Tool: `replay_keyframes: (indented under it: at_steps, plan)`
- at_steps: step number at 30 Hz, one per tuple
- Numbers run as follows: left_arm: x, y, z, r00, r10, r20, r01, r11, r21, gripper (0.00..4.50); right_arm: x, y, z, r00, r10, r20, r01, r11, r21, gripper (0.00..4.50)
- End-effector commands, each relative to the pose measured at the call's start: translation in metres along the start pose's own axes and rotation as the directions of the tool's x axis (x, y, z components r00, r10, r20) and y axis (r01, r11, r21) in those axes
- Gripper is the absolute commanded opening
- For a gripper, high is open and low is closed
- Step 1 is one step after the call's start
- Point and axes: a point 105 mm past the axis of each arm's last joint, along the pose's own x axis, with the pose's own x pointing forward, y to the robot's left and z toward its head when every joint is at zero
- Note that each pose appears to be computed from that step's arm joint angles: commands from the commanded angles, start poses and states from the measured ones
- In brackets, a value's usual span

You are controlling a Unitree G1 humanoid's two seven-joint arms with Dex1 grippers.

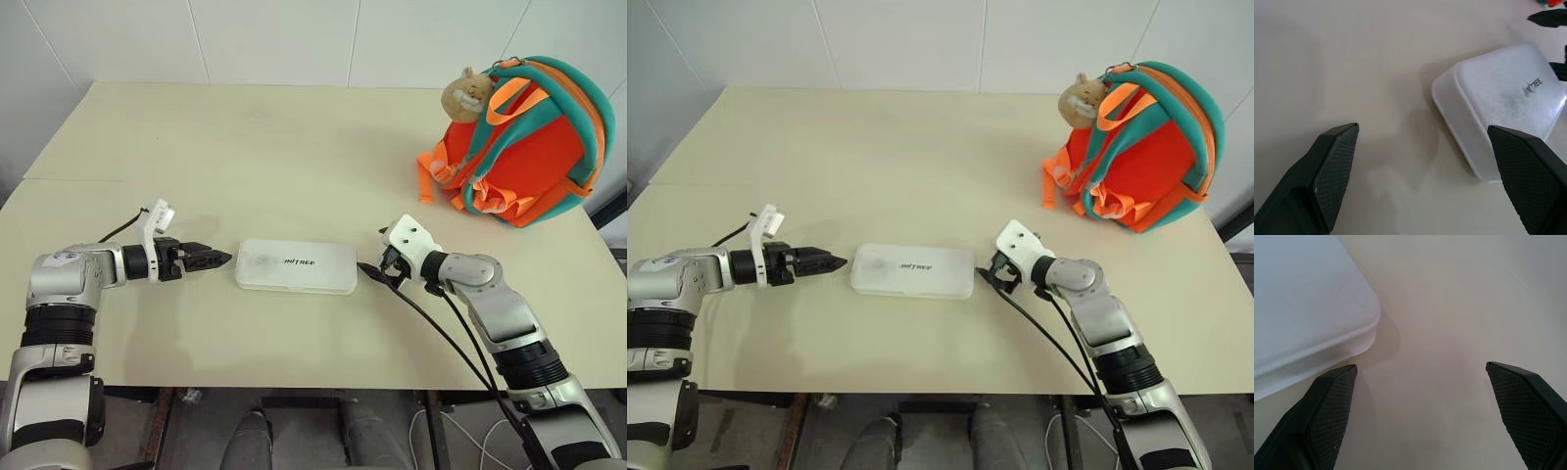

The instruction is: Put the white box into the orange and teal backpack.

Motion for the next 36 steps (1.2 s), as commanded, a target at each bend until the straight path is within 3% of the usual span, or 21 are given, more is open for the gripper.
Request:
replay_keyframes:
  at_steps: [1,20,32,36]
  plan:
    - [-0.005,-0.009,0.002,0.996,-0.079,0.035,0.081,0.995,-0.067,4.5,-0.001,-0.002,0.013,0.999,-0.006,0.041,0.007,1.0,-0.03,4.47]
    - [0.038,-0.017,-0.019,0.963,-0.268,-0.003,0.252,0.911,-0.327,4.5,0.003,-0.001,0.019,0.998,-0.002,0.059,0.004,0.999,-0.035,4.47]
    - [0.054,-0.029,-0.028,0.941,-0.334,-0.056,0.301,0.9,-0.315,4.5,0.002,-0.001,0.019,0.998,-0.013,0.059,0.015,0.999,-0.03,4.47]
    - [0.055,-0.029,-0.032,0.94,-0.331,-0.082,0.296,0.911,-0.287,3.62,0.0,-0.002,0.018,0.998,-0.018,0.056,0.019,0.999,-0.03,4.5]
